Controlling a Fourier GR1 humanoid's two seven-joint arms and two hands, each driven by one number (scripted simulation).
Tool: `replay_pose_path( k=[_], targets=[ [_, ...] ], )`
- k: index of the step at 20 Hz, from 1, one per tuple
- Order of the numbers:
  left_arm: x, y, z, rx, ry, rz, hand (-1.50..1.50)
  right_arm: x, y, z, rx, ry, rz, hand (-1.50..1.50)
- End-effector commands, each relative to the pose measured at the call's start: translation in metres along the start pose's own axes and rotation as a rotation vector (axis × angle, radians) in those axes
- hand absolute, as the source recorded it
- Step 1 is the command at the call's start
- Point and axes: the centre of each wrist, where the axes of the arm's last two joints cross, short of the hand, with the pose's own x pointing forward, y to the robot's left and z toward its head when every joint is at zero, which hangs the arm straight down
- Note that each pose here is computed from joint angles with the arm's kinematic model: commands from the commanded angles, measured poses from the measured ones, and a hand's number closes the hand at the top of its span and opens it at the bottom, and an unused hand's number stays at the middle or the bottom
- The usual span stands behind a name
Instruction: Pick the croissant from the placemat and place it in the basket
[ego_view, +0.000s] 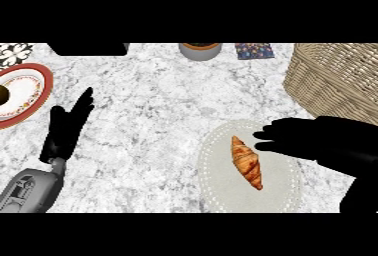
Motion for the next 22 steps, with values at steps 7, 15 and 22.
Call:
replay_pose_path(
  k=[7,15,22],
  targets=[
    [-0.006,-0.005,-0.002,-0.008,-0.018,-0.002,0.00,-0.008,0.013,-0.005,-0.050,0.051,-0.031,-1.50],
    [0.003,0.008,0.002,-0.008,-0.013,0.001,0.00,-0.023,0.036,-0.034,-0.121,0.082,-0.005,-1.50],
    [0.017,-0.013,-0.010,-0.012,-0.012,0.004,0.00,-0.034,0.063,-0.055,-0.076,0.079,-0.027,-1.50]
  ],
)
